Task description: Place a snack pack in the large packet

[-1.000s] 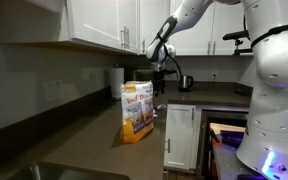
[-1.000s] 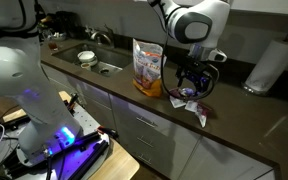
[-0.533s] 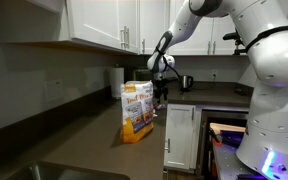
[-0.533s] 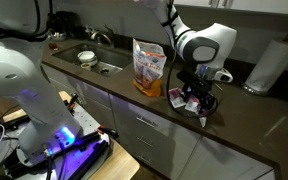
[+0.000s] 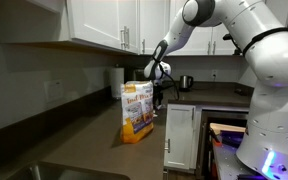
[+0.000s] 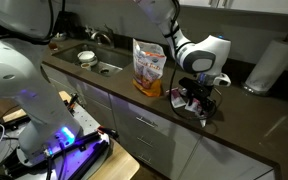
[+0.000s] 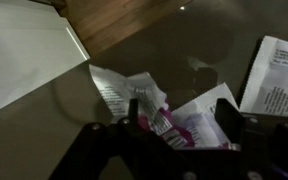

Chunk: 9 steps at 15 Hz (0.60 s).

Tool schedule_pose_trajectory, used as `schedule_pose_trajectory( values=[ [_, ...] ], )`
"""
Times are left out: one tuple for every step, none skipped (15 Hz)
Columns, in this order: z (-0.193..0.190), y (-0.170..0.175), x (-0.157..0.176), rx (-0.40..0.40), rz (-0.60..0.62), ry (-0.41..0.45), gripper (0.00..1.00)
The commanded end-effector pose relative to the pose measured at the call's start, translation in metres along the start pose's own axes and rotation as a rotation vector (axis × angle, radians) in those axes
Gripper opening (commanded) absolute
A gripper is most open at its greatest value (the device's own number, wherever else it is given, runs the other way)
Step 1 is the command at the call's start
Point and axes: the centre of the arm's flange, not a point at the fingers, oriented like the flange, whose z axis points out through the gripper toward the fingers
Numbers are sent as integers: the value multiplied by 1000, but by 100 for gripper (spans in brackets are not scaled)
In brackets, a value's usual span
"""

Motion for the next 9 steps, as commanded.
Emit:
schedule_pose_trajectory(
  values=[
    [5,0,14,-42,13,48,89],
    [6,1,14,-54,13,56,89],
    [4,2,16,-67,14,63,93],
    [4,4,17,-80,16,68,97],
    [4,6,17,-95,19,71,100],
    [4,9,15,-114,23,73,100],
    [5,12,14,-124,26,70,100],
    [6,15,12,-142,31,67,84],
    [7,17,11,-156,34,63,75]
  ],
)
